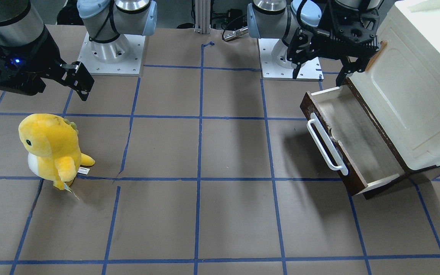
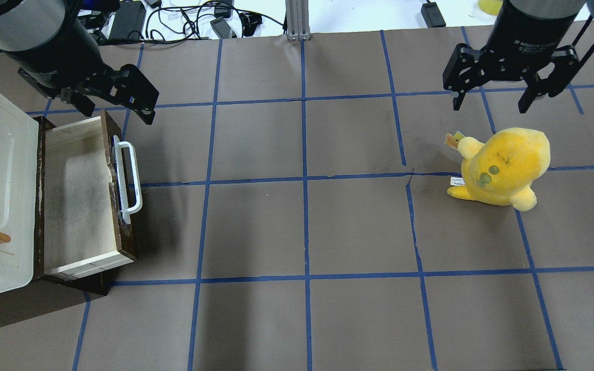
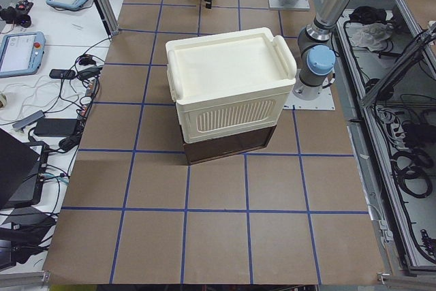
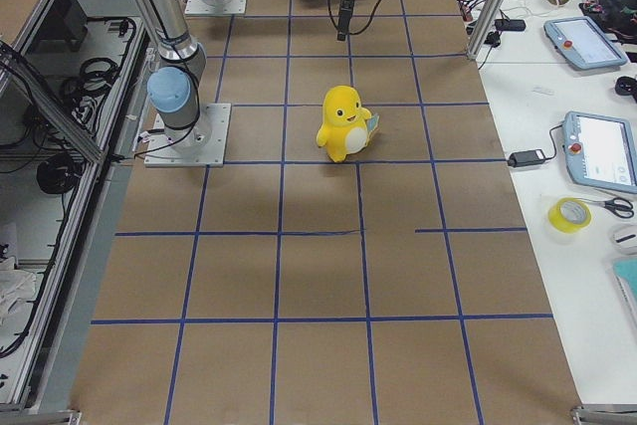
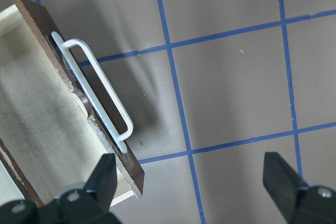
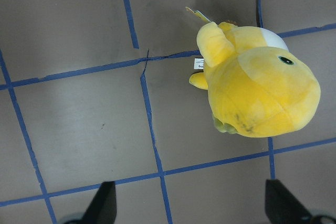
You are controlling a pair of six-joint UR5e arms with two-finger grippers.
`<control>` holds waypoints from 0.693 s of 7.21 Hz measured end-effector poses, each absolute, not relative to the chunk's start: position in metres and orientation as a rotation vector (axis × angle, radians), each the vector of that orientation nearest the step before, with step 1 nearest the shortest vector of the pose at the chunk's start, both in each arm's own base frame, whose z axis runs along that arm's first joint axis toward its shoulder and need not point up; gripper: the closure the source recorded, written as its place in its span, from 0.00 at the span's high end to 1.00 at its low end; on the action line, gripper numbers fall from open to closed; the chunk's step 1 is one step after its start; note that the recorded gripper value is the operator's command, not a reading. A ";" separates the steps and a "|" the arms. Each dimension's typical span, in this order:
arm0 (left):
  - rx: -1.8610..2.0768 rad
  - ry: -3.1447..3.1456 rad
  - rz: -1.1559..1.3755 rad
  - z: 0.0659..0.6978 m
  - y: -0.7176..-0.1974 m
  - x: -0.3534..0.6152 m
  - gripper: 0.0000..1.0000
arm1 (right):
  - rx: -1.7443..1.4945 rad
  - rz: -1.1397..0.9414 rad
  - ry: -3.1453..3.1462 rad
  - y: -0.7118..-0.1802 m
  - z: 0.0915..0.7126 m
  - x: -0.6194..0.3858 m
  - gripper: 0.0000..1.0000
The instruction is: Pull drawer sideways
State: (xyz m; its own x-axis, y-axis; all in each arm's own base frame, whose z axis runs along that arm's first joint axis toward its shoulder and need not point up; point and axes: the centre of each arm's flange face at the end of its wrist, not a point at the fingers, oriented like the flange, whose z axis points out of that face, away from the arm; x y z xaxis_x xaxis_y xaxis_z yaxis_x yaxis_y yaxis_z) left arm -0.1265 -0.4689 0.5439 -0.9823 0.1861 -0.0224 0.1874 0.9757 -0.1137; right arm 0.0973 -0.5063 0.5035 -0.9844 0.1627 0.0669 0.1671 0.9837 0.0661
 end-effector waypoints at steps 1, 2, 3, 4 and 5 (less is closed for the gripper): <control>0.287 3.100 -0.222 0.542 -0.474 -0.126 1.00 | -0.255 -0.110 -3.068 -0.506 0.503 0.097 1.00; 0.280 3.099 -0.235 0.540 -0.476 -0.126 1.00 | -0.255 -0.110 -3.068 -0.506 0.503 0.097 1.00; 0.266 3.105 -0.235 0.537 -0.477 -0.126 1.00 | -0.255 -0.110 -3.068 -0.506 0.503 0.097 1.00; 0.236 3.123 -0.236 0.536 -0.477 -0.127 1.00 | -0.255 -0.110 -3.068 -0.506 0.503 0.097 1.00; 0.206 3.145 -0.236 0.535 -0.477 -0.128 1.00 | -0.255 -0.110 -3.068 -0.506 0.504 0.097 1.00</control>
State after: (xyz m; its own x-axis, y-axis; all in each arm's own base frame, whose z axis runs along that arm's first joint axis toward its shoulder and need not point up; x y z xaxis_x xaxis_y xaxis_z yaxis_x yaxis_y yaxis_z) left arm -0.1282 -0.4774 0.5345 -0.9914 0.1309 0.0089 0.1281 0.9804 -0.1497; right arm 0.0973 -0.5063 0.5035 -0.9844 0.1628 0.0669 0.1672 0.9837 0.0660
